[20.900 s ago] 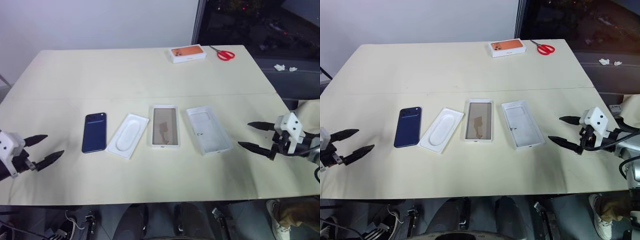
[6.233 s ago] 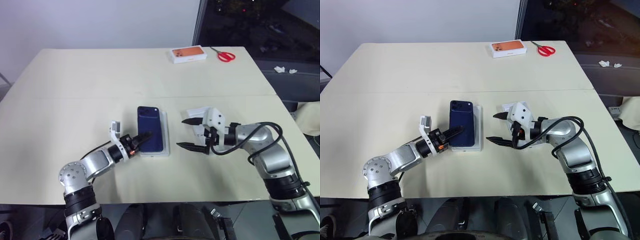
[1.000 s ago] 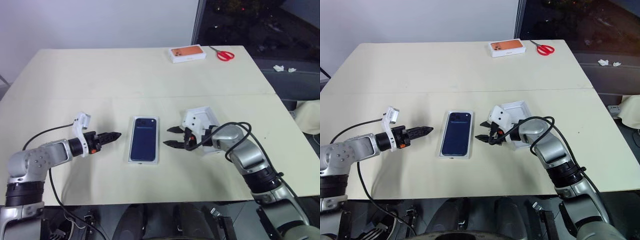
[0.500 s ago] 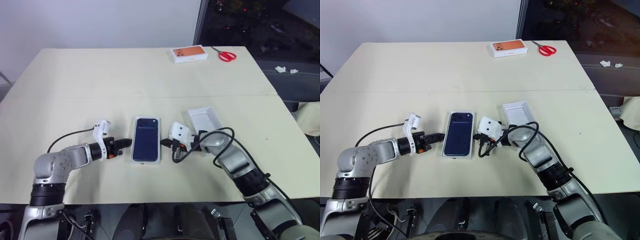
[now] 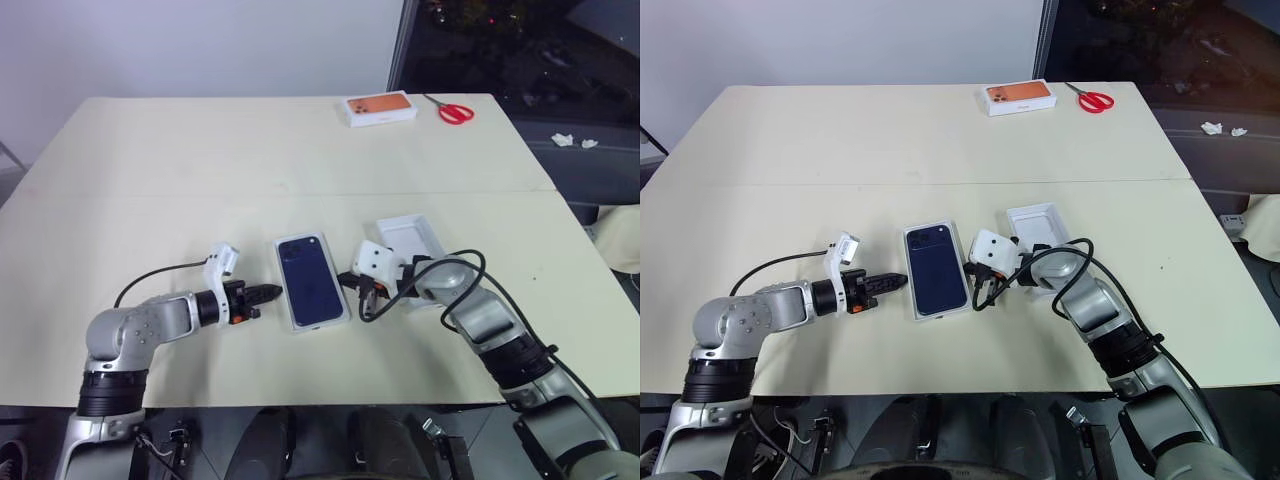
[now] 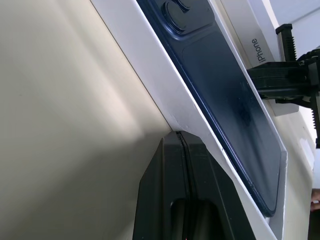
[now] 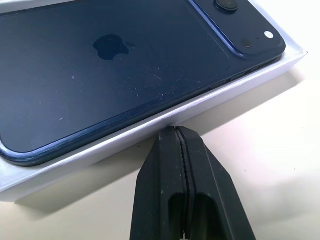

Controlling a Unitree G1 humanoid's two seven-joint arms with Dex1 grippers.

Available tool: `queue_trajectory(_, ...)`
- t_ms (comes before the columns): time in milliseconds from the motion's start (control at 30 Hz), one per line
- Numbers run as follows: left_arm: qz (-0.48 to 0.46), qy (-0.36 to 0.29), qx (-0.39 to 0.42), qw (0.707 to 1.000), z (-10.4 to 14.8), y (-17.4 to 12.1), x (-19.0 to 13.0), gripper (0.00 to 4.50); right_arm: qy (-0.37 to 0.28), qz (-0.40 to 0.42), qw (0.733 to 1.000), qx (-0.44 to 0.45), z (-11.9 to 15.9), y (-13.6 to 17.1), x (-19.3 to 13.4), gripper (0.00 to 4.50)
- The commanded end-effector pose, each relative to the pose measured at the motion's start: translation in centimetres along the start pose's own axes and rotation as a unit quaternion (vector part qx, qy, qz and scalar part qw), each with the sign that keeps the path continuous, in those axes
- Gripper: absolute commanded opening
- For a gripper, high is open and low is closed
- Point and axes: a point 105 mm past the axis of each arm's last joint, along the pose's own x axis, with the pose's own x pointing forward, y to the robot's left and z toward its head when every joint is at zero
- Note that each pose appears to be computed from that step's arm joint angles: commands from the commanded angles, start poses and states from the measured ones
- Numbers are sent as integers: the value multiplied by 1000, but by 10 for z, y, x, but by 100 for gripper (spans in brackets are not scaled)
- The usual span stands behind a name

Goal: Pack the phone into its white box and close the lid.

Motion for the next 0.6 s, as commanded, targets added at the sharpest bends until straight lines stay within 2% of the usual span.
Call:
queue_trajectory(33,-3,11,2,1000,-5,-3,11,3,-16,17,1000,-16,9,9,2,2)
queue_trajectory(267,-7,3,3,1000,-1,-5,13,3,-7,51,999,-6,7,22,-4,2)
queue_trajectory(433,-18,21,8,1000,-12,-12,15,3,4,31,999,-13,1,16,-7,2)
queue_trajectory(600,-12,14,1,1000,-11,-9,17,3,7,27,1000,-11,-1,16,-11,2)
